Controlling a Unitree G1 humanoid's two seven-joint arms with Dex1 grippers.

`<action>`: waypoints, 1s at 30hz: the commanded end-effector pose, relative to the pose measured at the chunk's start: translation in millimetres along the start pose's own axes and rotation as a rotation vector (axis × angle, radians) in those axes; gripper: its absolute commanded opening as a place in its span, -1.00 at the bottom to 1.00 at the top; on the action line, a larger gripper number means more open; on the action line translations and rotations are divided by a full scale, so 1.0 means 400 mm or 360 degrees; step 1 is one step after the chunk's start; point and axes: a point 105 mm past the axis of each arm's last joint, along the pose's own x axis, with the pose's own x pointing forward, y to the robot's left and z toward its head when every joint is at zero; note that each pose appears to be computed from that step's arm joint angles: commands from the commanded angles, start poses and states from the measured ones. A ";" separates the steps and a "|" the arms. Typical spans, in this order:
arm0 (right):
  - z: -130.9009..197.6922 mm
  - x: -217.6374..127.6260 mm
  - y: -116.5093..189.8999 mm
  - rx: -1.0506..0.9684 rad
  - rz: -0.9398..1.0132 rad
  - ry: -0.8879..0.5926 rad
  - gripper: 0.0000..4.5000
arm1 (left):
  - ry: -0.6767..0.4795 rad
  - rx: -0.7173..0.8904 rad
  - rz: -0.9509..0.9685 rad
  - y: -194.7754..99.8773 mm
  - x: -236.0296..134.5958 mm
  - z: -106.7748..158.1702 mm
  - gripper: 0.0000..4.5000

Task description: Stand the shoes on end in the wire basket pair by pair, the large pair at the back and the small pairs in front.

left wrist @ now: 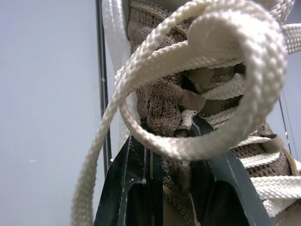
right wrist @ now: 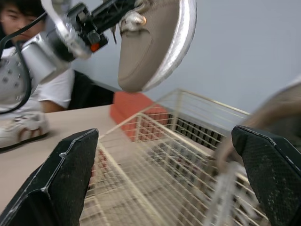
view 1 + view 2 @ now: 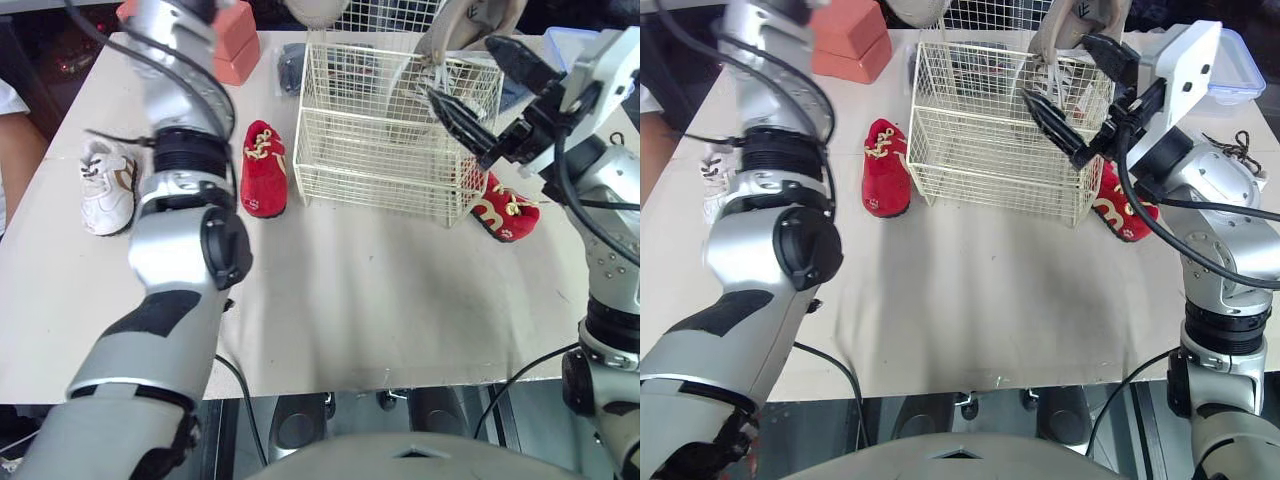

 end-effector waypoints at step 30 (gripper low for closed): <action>0.038 -0.024 0.000 -0.0033 -0.0108 -0.0089 1.00 | 0.0071 0.0333 0.0204 -0.084 0.028 -0.085 -0.80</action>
